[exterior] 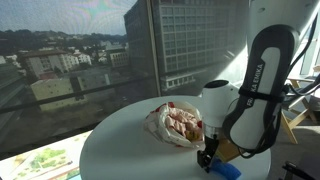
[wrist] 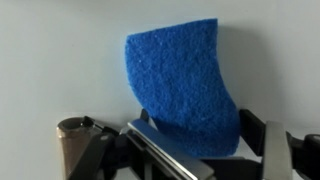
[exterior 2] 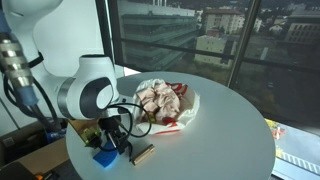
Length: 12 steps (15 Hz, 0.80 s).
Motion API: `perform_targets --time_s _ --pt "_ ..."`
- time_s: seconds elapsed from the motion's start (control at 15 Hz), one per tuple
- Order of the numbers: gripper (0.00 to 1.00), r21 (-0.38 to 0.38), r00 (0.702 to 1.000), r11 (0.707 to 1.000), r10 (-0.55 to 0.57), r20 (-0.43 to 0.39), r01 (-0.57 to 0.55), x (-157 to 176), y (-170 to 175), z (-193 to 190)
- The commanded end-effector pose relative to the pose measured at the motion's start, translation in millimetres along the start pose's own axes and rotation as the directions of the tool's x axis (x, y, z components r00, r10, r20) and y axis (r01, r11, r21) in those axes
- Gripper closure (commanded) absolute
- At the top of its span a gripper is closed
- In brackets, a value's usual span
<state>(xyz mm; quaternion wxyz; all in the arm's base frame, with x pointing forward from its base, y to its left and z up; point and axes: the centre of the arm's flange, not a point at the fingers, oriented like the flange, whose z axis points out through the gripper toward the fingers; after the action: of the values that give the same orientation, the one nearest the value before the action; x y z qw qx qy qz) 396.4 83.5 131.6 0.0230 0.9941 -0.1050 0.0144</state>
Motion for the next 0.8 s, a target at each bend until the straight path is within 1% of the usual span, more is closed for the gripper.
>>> perform_targets --time_s 0.0,0.07,0.2,0.33,0.53,0.67,0.73 --pt "0.42 0.017 0.999 0.999 -0.041 -0.035 0.041 -0.8 7.0 -11.3" --pt "0.51 0.015 0.998 0.999 -0.047 -0.035 0.048 -0.3 6.0 -13.1" --pt "0.63 0.011 0.998 0.999 -0.048 -0.032 0.049 0.7 6.2 -15.4" --pt "0.73 0.003 0.999 0.999 -0.039 -0.031 0.039 2.8 6.8 -20.1" --pt "0.96 -0.002 0.998 1.0 -0.014 -0.056 0.014 14.1 5.3 -46.1" --pt "0.88 -0.009 0.996 1.0 0.006 -0.094 -0.007 27.9 5.6 -64.8" --pt "0.88 -0.017 0.993 1.0 0.024 -0.119 -0.026 39.9 6.2 -76.3"
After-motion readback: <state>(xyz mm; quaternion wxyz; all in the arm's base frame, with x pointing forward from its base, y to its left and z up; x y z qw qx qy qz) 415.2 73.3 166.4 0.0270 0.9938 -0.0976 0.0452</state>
